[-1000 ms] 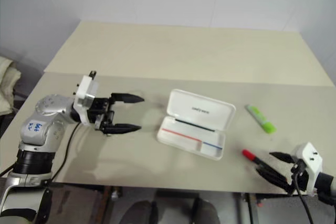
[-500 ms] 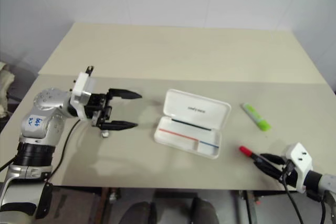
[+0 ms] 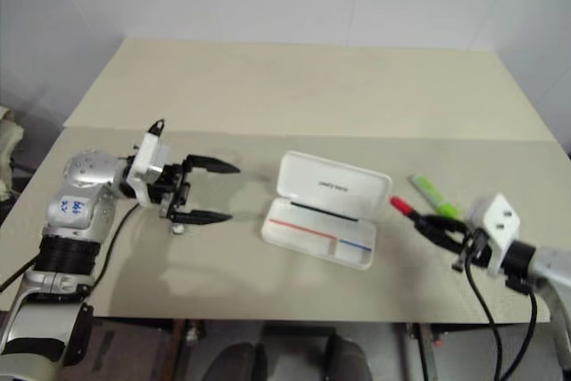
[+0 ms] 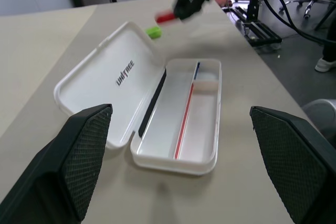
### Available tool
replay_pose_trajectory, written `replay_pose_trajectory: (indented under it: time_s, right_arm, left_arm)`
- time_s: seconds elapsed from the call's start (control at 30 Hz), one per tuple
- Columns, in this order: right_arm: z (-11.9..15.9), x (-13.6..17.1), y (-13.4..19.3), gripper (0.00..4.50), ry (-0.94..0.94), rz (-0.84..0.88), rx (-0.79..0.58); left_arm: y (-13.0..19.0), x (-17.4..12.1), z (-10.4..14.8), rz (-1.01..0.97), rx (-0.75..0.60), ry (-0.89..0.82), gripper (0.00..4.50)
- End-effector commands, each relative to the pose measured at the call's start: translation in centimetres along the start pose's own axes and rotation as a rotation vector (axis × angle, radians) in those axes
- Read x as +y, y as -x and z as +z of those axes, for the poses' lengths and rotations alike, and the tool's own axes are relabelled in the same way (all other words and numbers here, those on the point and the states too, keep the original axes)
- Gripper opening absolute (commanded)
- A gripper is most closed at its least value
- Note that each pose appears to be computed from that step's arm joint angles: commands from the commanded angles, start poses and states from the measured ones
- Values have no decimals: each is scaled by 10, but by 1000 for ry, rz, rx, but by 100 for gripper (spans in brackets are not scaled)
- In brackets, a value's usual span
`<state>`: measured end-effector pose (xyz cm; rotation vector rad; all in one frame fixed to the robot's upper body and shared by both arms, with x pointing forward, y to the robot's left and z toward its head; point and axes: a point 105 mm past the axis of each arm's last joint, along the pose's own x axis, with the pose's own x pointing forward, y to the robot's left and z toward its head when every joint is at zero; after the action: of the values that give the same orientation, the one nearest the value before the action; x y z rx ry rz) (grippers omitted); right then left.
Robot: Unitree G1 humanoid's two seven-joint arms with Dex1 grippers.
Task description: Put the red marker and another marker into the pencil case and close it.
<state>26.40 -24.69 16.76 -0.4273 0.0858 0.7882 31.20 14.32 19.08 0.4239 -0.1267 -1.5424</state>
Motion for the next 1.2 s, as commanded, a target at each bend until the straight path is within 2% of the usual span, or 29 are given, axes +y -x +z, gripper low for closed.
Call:
replay_pose_trajectory:
  time_s: [0.03, 0.2, 0.37, 0.53, 0.67, 0.83, 0.9, 1.07, 1.2]
  right_arm:
    - [30, 10, -20, 59, 41, 84, -65]
    - [45, 25, -52, 59, 44, 196, -108]
    - [43, 39, -82, 59, 53, 301, -121]
    - [23, 46, -105, 59, 59, 355, -74]
    - [-4, 48, -111, 59, 105, 398, 32]
    - [-9, 41, -114, 59, 97, 368, 39]
    - [-7, 42, -116, 133, 93, 368, 29]
    - [21, 36, -122, 275, 74, 322, -84]
    - [30, 38, -119, 413, 87, 335, -103]
  left_arm:
    - [6, 4, 2, 16, 25, -44, 450]
    - [10, 5, -3, 35, 42, -41, 450]
    - [12, 5, -5, 50, 50, -39, 450]
    - [12, 2, -4, 59, 50, -40, 450]
    - [13, 1, -2, 73, 51, -42, 450]
    - [15, 1, -3, 85, 52, -40, 450]
    - [14, 0, -3, 87, 52, -41, 450]
    - [13, 2, -2, 92, 48, -44, 450]
    - [11, 4, -1, 95, 44, -46, 450]
